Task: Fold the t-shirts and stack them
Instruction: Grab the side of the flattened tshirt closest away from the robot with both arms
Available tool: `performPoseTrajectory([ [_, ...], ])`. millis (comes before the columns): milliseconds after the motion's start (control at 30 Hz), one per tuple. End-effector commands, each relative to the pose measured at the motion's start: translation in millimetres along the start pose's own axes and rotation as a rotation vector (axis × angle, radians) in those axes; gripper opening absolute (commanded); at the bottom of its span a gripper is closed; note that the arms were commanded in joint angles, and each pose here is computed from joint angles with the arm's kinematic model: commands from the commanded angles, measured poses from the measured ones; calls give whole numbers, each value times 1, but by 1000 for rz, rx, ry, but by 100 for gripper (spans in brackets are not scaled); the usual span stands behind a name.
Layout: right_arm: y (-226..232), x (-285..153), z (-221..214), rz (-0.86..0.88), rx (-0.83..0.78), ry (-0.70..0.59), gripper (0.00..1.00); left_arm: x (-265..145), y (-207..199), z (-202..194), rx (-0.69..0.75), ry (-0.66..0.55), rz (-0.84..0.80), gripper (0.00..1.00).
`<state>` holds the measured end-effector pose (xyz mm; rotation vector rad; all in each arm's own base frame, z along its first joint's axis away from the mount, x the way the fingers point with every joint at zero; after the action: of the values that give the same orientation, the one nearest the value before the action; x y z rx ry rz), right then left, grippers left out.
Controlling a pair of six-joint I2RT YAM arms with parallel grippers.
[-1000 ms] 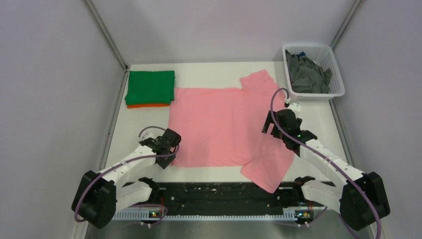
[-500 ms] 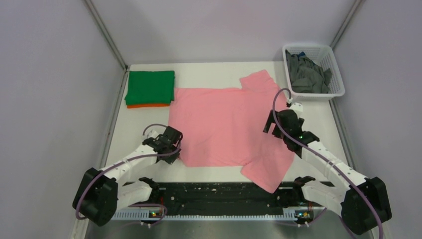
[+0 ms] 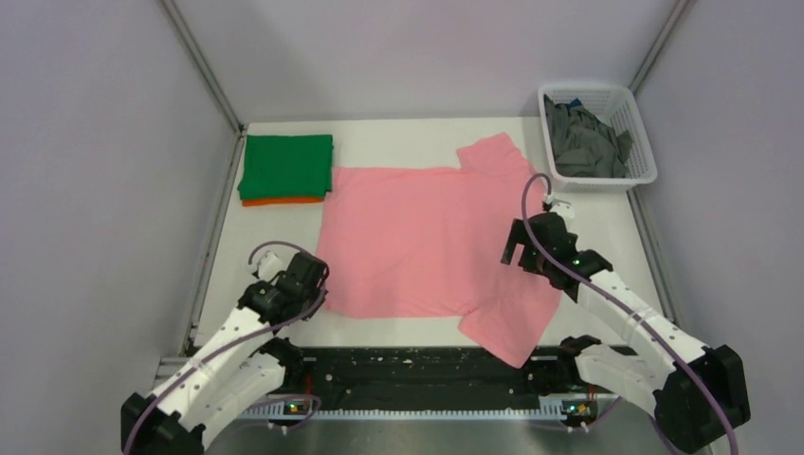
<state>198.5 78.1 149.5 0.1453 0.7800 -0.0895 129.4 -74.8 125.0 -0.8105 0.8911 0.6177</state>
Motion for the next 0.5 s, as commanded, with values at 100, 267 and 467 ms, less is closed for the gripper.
performPoseTrajectory([
  [100,29,-44,-27,130,-122,166,94,-12,16,8,8,-60,-70,0],
  [267,38,-66,-63,143,-237,304,92,-14,14,8,15,-49,-75,0],
  [467,28,-82,-114,157,-365,559,82,-14,10,9,26,-50,-80,0],
])
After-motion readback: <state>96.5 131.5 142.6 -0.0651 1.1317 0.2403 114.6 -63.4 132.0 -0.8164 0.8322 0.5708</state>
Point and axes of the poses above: each gripper's point midway between its finger pads, its own x axis out along the fingers, its own y axis along the line the jaws close on, z = x × y, the point moved 8 cm from there along -x, back along the fingers, and after that the axes turned 6 degrees about -x, right-handed, at the moved point
